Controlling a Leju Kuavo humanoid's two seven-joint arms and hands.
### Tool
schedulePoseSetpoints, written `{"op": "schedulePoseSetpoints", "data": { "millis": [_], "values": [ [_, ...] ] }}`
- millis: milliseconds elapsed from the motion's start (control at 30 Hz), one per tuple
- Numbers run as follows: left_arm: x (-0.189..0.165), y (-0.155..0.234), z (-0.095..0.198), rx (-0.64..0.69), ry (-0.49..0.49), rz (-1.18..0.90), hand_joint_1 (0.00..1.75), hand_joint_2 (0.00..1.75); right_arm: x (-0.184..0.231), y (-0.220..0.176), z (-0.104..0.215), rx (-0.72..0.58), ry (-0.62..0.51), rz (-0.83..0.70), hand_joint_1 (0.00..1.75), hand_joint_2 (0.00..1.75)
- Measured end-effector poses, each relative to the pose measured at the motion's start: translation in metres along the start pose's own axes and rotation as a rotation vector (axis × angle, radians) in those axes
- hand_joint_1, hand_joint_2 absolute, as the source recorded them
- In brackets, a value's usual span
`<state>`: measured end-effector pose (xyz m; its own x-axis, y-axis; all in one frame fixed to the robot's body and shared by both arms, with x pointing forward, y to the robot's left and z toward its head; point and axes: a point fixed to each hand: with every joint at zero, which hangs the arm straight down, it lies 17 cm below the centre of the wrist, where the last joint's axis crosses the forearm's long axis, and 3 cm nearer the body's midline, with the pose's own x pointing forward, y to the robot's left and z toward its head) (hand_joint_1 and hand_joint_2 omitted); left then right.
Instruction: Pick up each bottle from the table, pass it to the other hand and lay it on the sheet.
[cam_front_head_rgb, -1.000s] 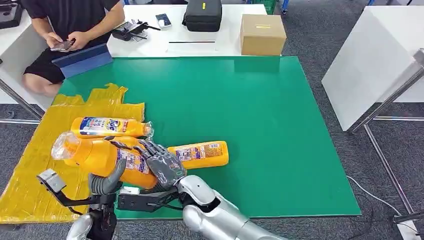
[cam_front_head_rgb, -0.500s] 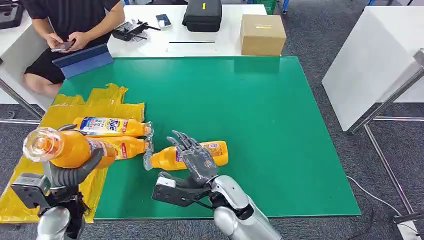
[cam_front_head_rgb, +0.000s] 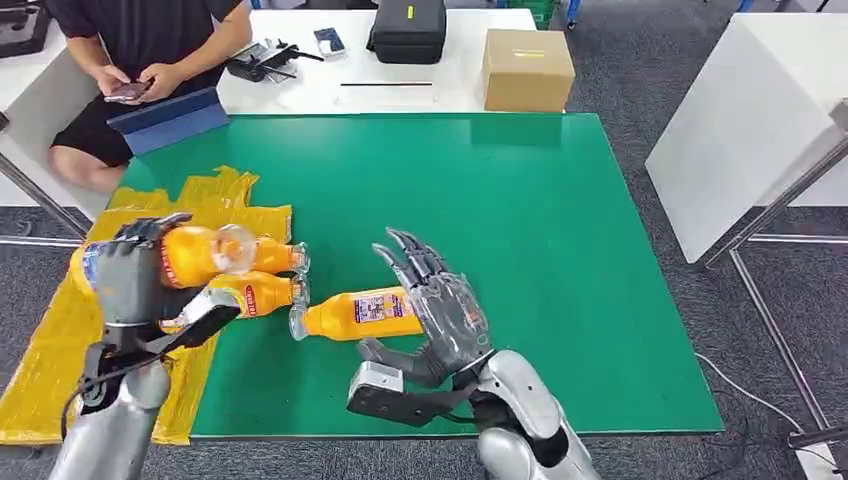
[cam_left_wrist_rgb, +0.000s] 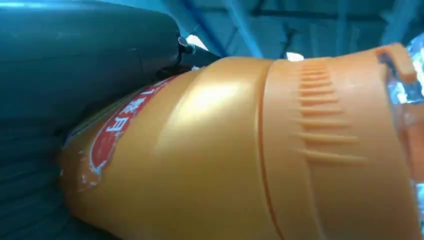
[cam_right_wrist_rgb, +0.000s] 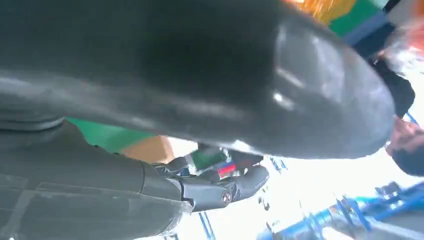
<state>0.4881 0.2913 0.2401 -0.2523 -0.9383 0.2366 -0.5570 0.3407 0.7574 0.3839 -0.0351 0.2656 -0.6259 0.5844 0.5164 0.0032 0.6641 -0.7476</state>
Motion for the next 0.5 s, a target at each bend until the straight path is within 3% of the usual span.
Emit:
{"op": "schedulePoseSetpoints", "data": {
  "millis": [500],
  "values": [
    [-0.005, -0.092, 0.0, -0.227, -0.024, -0.214, 1.75, 1.75, 0.013, -0.048, 0.011, -0.101, -0.033, 0.059, 0.0, 0.0]
  ]
}}
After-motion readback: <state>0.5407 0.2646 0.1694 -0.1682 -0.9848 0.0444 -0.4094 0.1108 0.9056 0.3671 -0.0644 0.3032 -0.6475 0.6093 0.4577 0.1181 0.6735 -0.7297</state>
